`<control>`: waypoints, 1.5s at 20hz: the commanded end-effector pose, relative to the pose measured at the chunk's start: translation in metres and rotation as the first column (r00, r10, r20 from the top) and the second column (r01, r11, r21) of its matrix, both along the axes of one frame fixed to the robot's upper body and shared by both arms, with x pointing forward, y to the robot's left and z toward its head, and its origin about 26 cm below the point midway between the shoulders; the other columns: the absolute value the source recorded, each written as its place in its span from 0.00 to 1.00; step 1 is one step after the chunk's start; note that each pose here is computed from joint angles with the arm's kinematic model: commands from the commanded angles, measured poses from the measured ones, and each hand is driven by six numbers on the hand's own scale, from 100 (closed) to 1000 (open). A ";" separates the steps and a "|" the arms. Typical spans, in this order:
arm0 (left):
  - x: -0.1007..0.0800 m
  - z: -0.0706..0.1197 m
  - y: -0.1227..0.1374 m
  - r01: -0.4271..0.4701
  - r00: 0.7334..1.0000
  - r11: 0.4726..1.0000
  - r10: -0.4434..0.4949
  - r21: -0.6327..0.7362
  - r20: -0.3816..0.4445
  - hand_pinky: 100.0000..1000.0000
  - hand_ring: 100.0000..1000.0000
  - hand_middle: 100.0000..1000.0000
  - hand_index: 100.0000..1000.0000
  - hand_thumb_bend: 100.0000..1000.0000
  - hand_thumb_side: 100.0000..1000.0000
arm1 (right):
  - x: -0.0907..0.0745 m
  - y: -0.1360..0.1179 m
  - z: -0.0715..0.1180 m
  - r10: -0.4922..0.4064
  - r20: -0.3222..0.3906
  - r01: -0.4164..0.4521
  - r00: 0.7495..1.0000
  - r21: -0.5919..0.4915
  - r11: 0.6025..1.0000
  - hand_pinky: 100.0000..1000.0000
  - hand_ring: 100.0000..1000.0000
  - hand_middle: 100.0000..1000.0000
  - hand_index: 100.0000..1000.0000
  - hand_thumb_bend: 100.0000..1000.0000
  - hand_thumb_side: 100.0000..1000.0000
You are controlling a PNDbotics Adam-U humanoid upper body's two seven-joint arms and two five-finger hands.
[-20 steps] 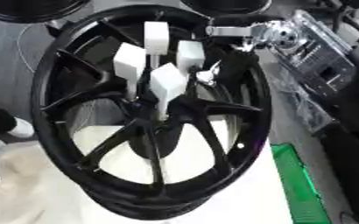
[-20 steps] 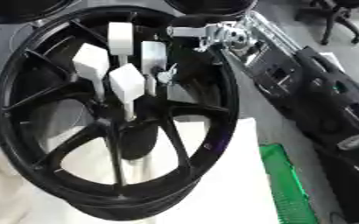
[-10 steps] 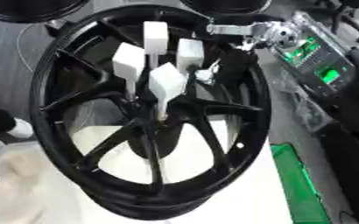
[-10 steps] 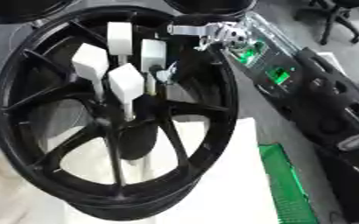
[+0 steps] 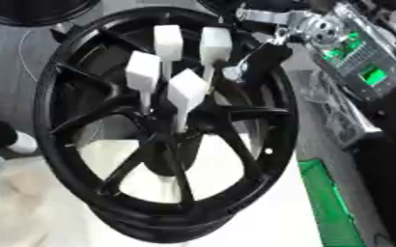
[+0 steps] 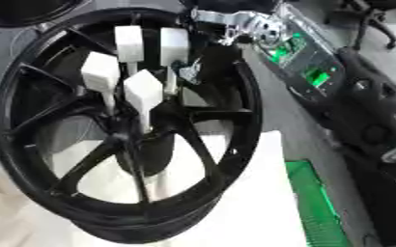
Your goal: Pull the pin out of the wheel hub.
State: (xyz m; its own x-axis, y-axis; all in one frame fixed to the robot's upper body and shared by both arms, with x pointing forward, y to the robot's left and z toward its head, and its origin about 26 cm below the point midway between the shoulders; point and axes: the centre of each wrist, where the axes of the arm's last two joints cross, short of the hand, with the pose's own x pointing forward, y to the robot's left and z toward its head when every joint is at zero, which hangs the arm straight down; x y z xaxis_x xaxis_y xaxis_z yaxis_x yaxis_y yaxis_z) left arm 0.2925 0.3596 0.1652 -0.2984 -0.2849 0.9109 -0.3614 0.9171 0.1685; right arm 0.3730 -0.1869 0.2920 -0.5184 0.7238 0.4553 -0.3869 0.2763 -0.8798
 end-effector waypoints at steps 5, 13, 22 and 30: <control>-0.003 0.009 0.004 -0.020 0.999 1.000 0.019 0.015 0.029 0.58 0.71 0.63 0.74 0.00 0.84 | -0.042 -0.045 0.057 -0.037 0.060 0.026 0.998 0.186 0.982 0.69 0.52 0.27 0.49 0.00 0.19; -0.004 0.009 0.006 -0.030 0.999 1.000 0.030 0.007 0.035 0.58 0.71 0.63 0.74 0.00 0.83 | -0.088 -0.110 0.069 -0.214 0.119 0.143 0.970 0.433 0.890 0.68 0.51 0.26 0.49 0.00 0.20; -0.005 0.011 0.007 -0.056 0.997 0.998 0.057 -0.012 0.060 0.58 0.71 0.63 0.74 0.00 0.83 | -0.119 -0.202 -0.066 -0.679 0.181 0.402 0.711 0.688 0.604 0.61 0.48 0.26 0.49 0.00 0.12; -0.004 0.013 0.006 -0.056 0.995 0.998 0.057 -0.026 0.076 0.59 0.71 0.63 0.74 0.00 0.82 | -0.160 -0.225 -0.148 -0.959 0.109 0.716 0.262 0.644 0.269 0.65 0.55 0.31 0.55 0.00 0.03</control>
State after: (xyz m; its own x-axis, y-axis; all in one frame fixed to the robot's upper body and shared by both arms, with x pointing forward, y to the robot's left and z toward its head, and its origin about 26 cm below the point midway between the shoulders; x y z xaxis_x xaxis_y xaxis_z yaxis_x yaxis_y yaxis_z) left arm 0.2898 0.3637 0.1658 -0.3164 -0.2643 0.9111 -0.4129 0.9030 0.1185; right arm 0.2155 -0.4081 0.1399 0.0561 0.6296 0.7749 0.6244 0.5835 -0.5193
